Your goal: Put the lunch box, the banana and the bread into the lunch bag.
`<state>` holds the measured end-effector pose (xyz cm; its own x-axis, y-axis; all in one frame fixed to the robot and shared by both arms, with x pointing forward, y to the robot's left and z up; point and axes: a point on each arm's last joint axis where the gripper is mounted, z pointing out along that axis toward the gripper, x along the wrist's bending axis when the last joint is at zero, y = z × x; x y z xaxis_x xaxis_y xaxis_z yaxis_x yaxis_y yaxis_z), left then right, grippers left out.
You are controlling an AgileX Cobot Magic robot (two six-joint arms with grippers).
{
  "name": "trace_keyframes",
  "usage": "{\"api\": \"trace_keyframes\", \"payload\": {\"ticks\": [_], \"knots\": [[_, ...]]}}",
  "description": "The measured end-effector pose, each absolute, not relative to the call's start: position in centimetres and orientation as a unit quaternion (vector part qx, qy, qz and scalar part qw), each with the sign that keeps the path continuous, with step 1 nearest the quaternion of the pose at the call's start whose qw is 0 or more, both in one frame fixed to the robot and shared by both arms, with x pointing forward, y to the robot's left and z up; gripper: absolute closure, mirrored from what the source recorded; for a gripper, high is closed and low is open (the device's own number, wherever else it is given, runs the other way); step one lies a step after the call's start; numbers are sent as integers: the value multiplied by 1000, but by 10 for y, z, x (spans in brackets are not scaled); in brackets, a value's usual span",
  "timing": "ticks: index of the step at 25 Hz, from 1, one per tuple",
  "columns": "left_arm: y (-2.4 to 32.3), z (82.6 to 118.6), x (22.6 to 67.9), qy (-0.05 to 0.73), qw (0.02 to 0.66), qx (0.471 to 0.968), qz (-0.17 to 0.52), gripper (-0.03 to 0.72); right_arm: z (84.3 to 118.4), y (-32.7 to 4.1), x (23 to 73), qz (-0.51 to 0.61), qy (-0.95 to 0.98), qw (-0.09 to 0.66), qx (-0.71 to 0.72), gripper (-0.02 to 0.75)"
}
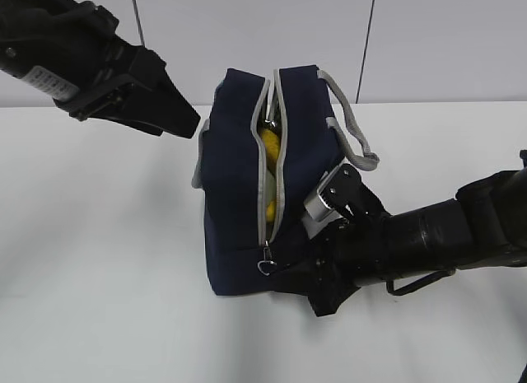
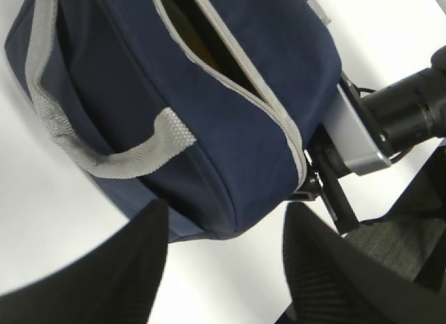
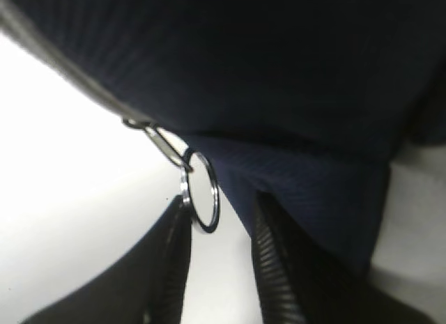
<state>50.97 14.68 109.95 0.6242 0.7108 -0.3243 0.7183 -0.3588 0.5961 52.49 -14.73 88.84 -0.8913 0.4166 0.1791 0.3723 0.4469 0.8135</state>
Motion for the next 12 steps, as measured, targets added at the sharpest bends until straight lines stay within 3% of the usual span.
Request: {"api": "trace_keyframes", "payload": {"ticks": [12], "knots": [[147, 1099, 510, 433, 364, 824, -5, 308, 890, -146, 524, 481, 856, 41, 186, 472]]}}
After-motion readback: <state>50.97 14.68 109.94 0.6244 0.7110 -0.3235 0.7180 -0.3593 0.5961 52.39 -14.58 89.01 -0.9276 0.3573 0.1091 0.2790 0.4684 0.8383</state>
